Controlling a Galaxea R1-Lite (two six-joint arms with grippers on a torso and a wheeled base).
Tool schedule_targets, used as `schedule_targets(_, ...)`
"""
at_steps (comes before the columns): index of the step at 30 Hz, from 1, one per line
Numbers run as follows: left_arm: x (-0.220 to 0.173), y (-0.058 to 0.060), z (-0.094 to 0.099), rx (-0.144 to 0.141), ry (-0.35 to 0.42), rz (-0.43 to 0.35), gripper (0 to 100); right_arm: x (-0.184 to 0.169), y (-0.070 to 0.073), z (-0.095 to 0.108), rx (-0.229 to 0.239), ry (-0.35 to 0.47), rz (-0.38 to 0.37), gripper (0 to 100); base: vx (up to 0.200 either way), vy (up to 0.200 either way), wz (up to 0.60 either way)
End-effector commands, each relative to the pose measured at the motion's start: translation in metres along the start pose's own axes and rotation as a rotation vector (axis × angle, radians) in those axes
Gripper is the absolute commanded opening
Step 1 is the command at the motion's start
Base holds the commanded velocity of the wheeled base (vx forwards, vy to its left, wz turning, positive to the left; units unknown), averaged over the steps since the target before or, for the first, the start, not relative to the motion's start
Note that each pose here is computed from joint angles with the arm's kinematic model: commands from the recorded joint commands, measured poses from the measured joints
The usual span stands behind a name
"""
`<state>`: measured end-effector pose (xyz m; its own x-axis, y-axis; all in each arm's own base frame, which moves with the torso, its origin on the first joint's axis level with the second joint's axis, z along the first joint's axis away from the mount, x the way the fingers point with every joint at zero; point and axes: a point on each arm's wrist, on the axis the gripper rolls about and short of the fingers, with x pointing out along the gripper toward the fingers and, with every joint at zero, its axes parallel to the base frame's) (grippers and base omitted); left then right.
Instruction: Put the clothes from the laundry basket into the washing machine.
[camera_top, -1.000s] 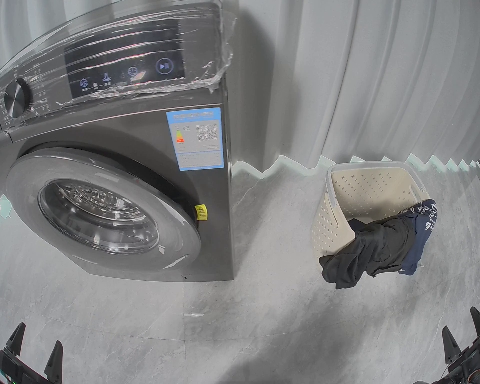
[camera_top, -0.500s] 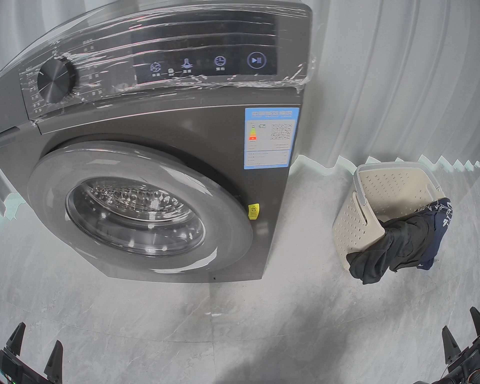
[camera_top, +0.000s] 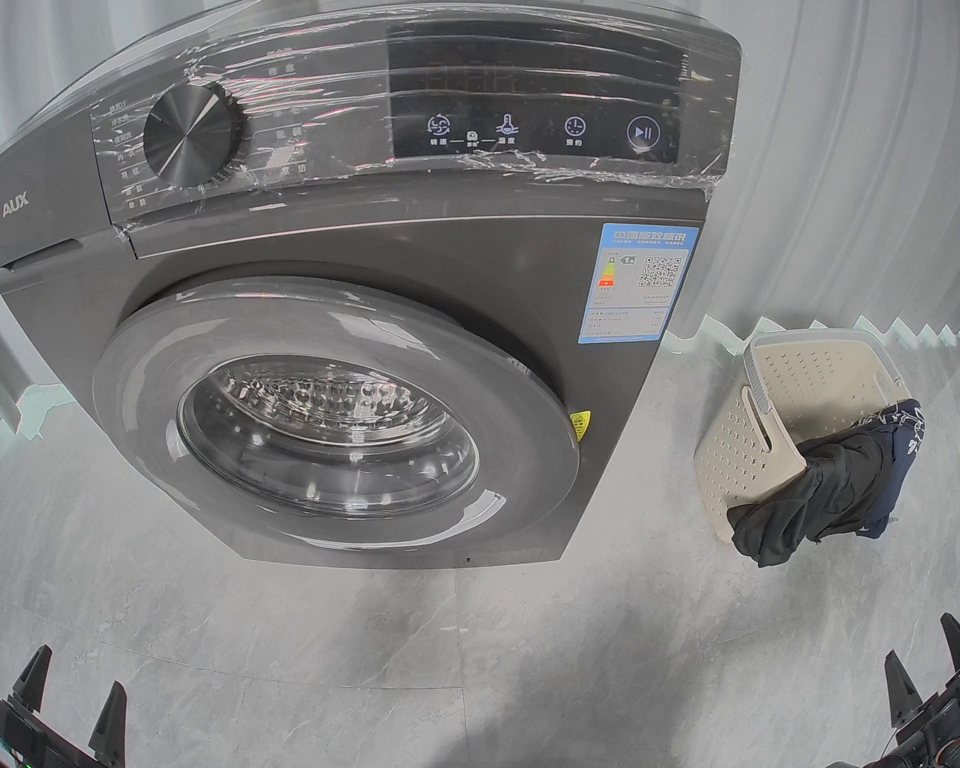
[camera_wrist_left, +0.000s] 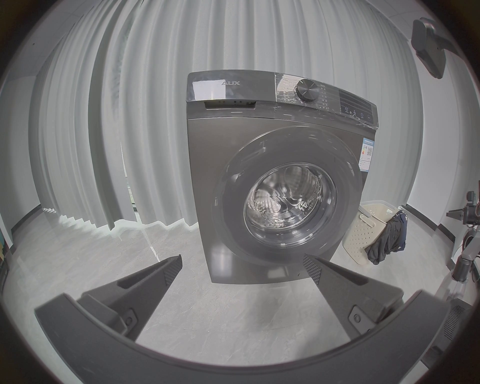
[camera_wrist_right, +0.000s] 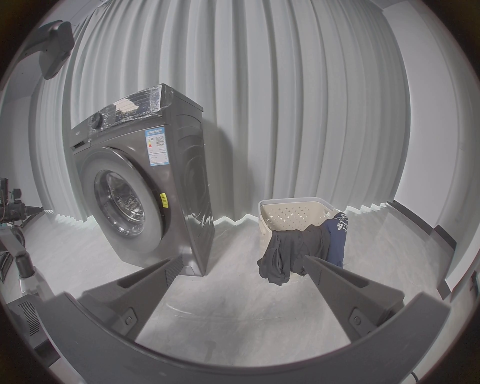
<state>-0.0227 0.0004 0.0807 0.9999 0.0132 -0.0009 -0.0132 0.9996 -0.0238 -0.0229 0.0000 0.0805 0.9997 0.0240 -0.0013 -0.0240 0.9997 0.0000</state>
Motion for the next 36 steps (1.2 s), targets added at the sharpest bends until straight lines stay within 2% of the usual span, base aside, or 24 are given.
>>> schedule_targets(1,-0.0001,0.0001,-0.0048,-0.001,-0.001,0.001,100,0.0,0.0,-0.0049,0.0,0.0,0.002,100,0.0,0.2,0.0)
schedule_targets(13,-0.0001,0.0001,-0.0048,-0.001,-0.001,0.001,100,0.0,0.0,-0.0049,0.0,0.0,0.002,100,0.0,0.2,0.0)
schedule_targets(36,-0.0001,0.0001,-0.0048,0.001,-0.001,0.001,100,0.0,0.0,-0.0049,0.002,0.0,-0.003,100,0.0,0.0,0.0)
